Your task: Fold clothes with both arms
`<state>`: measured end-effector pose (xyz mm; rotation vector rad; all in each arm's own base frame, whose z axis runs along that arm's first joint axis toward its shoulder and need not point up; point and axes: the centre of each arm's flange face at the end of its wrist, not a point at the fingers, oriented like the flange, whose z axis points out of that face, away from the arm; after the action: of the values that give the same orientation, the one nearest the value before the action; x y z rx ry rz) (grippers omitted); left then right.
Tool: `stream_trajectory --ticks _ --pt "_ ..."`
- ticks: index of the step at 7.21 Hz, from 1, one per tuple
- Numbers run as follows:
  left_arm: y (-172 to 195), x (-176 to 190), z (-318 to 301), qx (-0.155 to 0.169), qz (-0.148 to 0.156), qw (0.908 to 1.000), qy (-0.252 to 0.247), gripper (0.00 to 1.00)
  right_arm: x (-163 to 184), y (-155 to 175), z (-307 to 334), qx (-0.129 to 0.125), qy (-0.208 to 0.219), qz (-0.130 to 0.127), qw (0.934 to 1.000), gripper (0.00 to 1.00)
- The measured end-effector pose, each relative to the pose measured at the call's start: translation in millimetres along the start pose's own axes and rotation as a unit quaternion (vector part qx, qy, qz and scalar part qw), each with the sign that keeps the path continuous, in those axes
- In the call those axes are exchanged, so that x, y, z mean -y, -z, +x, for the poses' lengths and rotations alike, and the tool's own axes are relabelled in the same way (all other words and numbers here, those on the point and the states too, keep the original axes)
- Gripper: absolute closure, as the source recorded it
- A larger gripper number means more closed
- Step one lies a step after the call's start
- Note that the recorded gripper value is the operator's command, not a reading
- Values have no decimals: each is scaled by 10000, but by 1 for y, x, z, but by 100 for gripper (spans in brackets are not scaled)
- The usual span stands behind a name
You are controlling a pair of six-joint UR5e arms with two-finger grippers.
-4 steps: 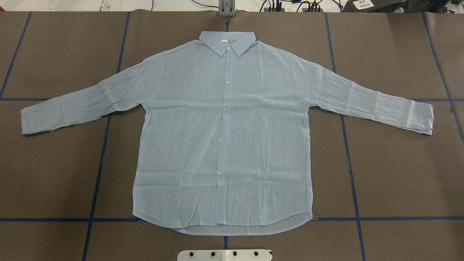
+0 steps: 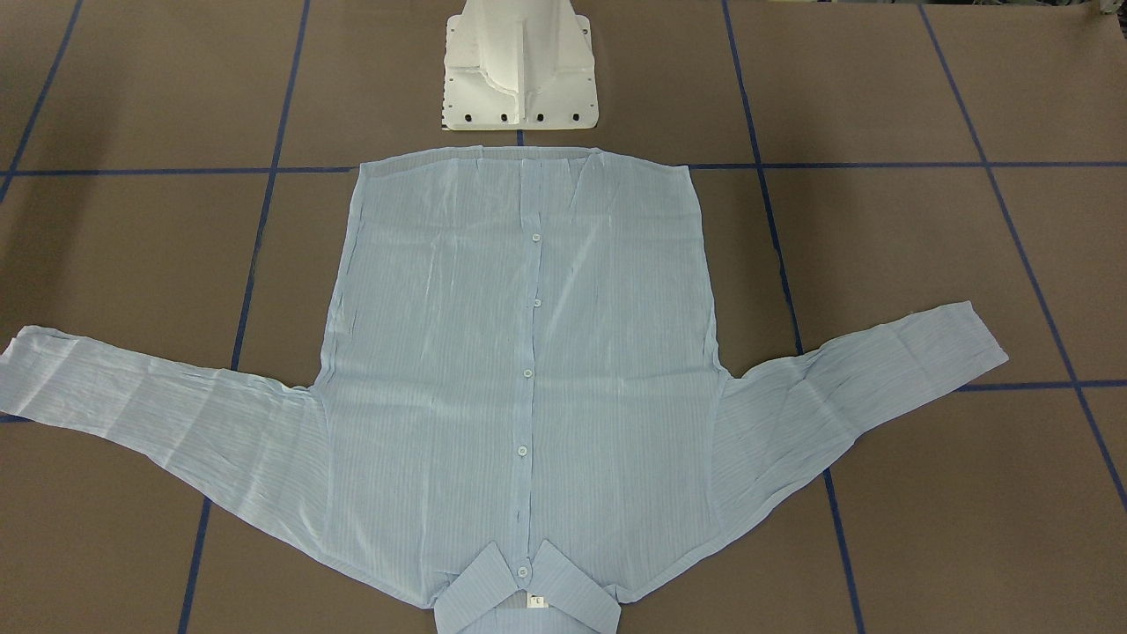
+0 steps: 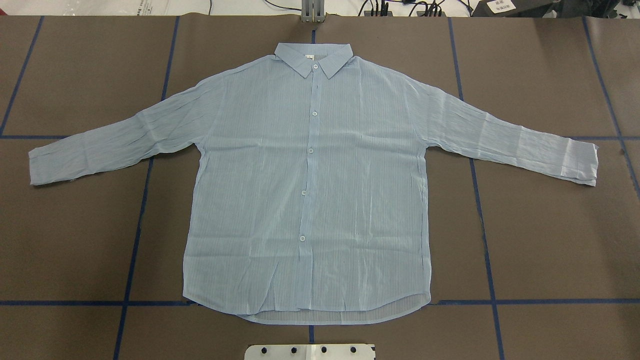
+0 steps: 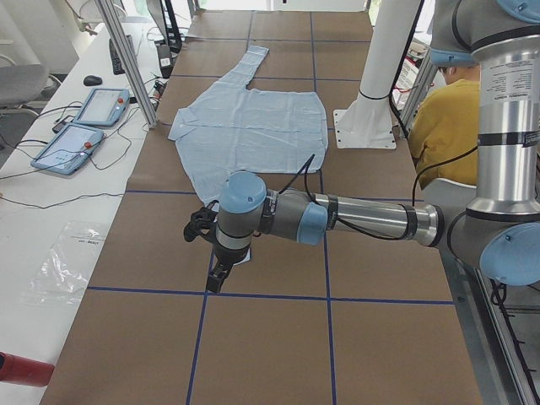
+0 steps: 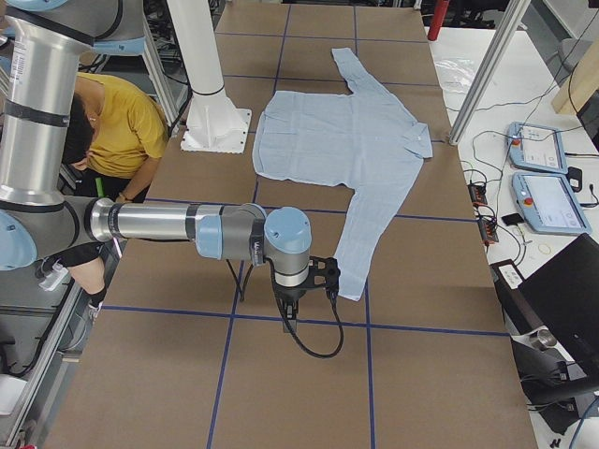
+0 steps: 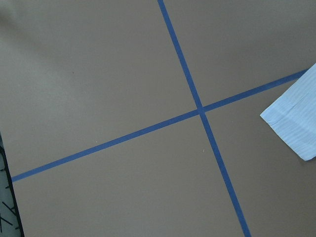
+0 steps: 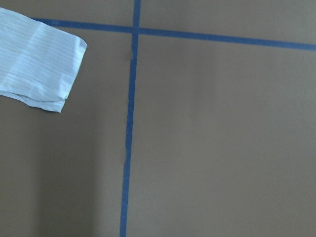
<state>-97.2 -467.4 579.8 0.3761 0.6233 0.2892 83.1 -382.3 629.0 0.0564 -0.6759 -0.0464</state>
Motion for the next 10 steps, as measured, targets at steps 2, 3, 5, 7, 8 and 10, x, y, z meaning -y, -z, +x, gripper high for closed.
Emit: stream_trajectory --ticks 2,3,5,7,8,10 --pt "28 26 17 221 739 9953 -590 0 25 22 -17 -8 438 586 9973 0" --pt "38 39 23 384 1247 9866 -980 0 35 27 -20 -7 643 873 9941 0" --pt "35 67 19 268 1769 9796 -911 0 47 26 -24 217 710 1108 9911 0" --pt "27 78 24 4 1853 9795 -786 0 62 9 -34 592 288 1268 9897 1" --pt "26 80 25 -31 1870 9791 -797 0 71 -13 -48 745 -31 1393 9874 3" --pt "26 81 28 -51 1891 9785 -826 0 93 -79 -86 885 -592 1654 9805 11"
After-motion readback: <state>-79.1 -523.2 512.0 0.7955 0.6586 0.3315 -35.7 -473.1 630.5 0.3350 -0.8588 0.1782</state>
